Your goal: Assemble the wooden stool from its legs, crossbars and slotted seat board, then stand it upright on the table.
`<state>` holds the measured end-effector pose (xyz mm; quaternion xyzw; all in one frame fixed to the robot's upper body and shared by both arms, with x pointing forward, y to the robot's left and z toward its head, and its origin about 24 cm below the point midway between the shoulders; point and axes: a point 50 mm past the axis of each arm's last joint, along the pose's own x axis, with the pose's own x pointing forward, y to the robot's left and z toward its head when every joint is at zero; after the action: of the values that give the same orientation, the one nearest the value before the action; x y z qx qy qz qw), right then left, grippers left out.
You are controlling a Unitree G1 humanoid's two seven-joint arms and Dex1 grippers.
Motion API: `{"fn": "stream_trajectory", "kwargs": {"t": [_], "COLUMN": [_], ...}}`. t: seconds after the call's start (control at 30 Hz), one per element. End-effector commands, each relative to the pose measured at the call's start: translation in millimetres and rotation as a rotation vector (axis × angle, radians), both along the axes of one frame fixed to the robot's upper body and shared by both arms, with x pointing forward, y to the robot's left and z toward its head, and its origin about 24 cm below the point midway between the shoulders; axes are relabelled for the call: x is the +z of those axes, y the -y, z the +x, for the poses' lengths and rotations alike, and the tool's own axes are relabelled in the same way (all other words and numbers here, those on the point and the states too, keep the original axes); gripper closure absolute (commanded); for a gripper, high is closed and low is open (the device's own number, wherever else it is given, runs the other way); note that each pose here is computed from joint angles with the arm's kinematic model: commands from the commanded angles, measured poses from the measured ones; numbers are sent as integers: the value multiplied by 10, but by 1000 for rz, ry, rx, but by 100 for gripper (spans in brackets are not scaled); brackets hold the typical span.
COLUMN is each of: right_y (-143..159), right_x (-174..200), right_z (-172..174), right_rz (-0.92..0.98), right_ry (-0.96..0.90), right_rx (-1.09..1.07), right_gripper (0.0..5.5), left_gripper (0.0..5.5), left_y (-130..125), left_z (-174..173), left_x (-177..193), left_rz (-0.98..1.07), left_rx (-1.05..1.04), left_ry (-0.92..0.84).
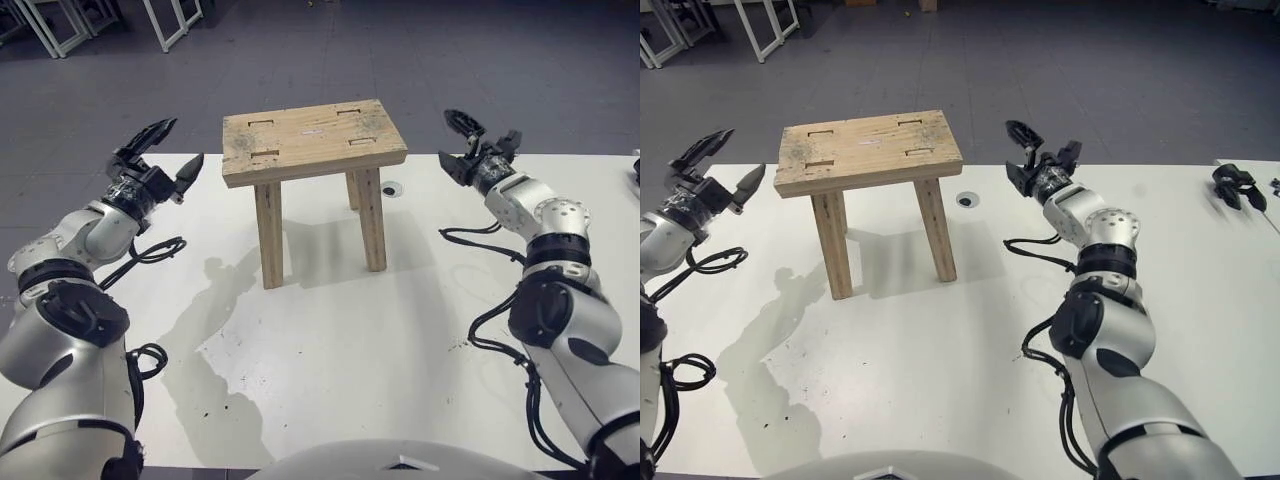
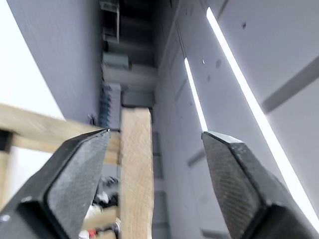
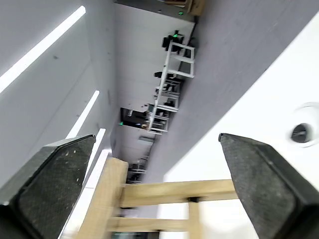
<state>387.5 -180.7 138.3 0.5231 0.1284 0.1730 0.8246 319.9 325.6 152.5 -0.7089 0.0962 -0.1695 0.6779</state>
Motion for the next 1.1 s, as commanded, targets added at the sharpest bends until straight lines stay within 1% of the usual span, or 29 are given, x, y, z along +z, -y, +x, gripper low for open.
{"fn": "stream_trajectory", "kwargs": {"t": [0.03, 0.1, 0.17, 0.27, 0.33, 0.4, 0.53, 0.6, 0.7, 1.1], "right_y": [-84, -117, -170, -254, -284, -314, -391, -412, -435, -496], "right_x": [-37, -35, -61, -136, -191, -223, -257, -277, -293, -318], "right_z": [-178, -323, -457, -655, -754, -813, -903, -961, -1015, -1030], "right_rz": [-417, -592, -727, -957, -1073, -1129, -1157, -1161, -1148, -1122], "right_ry": [152, 291, 392, 511, 560, 589, 613, 619, 612, 572], "right_rx": [-40, -104, -145, -202, -252, -281, -315, -334, -353, -347], "right_gripper": [95, 95, 95, 95, 95, 95, 95, 95, 95, 95], "left_gripper": [212, 212, 212, 212, 212, 212, 212, 212, 212, 212], "left_y": [46, 334, 566, 865, 1058, 1190, 1350, 1422, 1477, 1561], "left_z": [-170, -334, -491, -685, -790, -851, -927, -979, -1019, -973], "left_x": [-117, -170, -174, -215, -243, -247, -247, -245, -294, -406], "left_rz": [454, 690, 877, 1113, 1276, 1400, 1592, 1631, 1641, 1611], "left_rx": [141, 214, 329, 450, 512, 563, 670, 716, 732, 671], "left_ry": [136, 243, 349, 417, 467, 512, 579, 622, 625, 605]}}
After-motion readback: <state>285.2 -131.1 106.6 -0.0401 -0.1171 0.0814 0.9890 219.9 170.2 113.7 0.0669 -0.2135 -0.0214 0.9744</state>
